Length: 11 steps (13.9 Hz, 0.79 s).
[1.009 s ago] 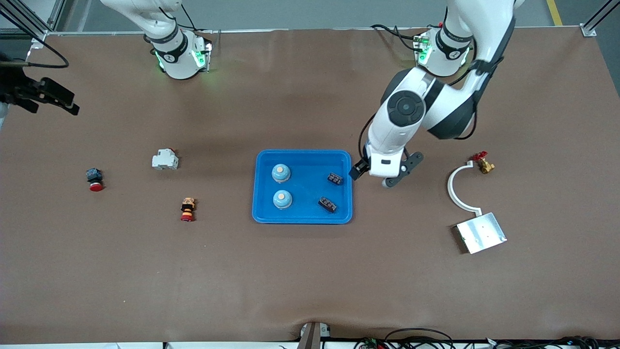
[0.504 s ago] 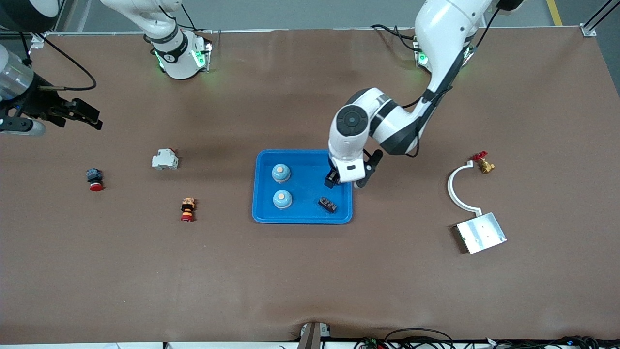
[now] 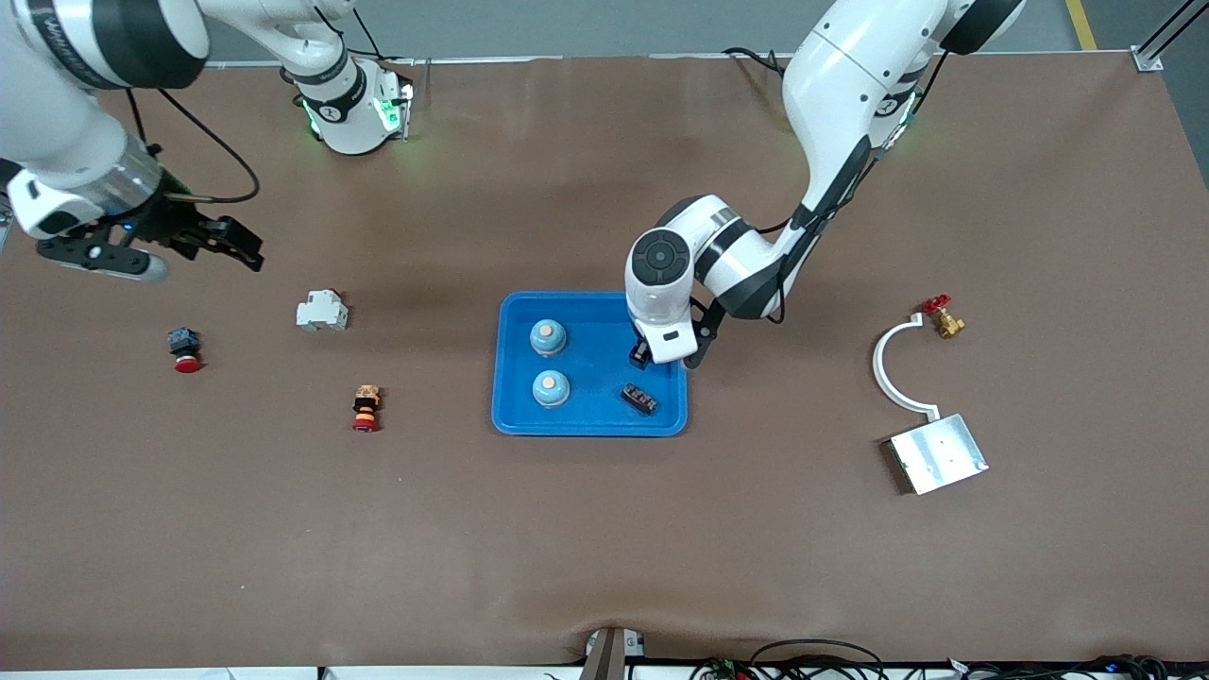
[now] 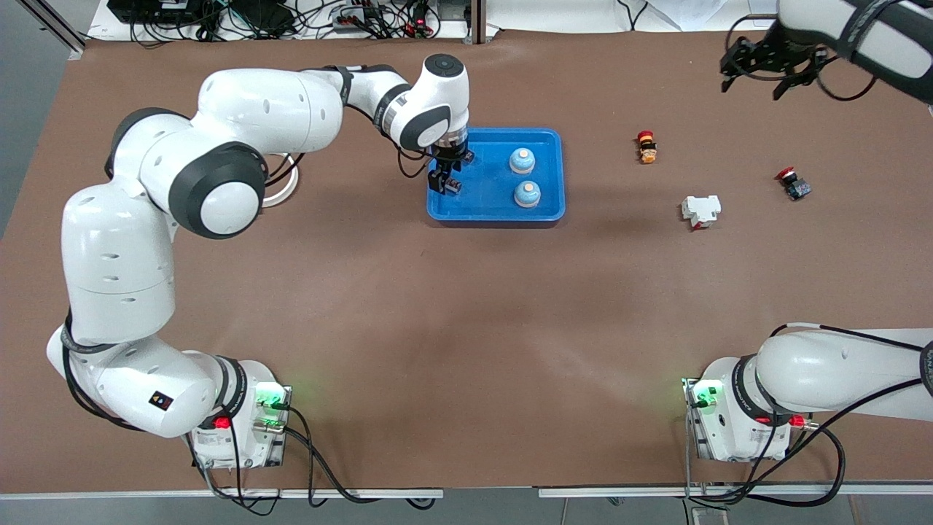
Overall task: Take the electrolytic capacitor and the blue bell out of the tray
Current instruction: 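Lift the capacitor with the left gripper while the right gripper reaches the bells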
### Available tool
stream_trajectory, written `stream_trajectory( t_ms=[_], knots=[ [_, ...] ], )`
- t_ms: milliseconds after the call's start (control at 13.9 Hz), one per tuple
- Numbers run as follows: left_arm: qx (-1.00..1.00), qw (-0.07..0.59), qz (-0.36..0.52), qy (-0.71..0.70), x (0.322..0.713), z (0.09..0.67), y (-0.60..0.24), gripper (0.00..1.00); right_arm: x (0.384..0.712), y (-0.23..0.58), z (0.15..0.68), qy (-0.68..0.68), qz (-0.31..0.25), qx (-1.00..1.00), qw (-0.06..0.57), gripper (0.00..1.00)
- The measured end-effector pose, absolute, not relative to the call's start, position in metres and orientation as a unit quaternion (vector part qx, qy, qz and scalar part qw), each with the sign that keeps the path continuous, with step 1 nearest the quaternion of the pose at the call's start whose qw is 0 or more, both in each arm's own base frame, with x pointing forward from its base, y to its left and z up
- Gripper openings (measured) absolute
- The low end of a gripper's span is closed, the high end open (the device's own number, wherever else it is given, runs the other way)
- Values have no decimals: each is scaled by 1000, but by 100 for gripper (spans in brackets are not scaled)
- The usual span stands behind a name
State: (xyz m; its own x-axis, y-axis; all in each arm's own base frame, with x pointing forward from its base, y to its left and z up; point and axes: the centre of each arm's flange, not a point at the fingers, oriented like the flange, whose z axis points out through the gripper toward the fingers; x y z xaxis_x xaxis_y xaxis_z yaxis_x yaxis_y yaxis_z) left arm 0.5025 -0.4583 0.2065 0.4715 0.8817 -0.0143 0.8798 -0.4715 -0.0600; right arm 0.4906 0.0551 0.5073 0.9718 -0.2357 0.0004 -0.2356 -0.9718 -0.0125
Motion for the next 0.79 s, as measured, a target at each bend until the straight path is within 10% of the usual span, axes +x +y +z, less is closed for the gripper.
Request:
stream_trajectory(
  t_ms=[360, 648, 793],
  knots=[
    [-857, 9, 25, -515, 503, 187, -461, 71, 472, 146, 471, 205, -12, -978, 14, 100],
    [-859, 7, 21, -511, 504, 184, -461, 33, 461, 232, 426, 265, -20, -964, 31, 100],
    [-864, -3, 5, -504, 512, 196, -465, 34, 462, 257, 397, 285, -19, -958, 36, 100]
  ],
)
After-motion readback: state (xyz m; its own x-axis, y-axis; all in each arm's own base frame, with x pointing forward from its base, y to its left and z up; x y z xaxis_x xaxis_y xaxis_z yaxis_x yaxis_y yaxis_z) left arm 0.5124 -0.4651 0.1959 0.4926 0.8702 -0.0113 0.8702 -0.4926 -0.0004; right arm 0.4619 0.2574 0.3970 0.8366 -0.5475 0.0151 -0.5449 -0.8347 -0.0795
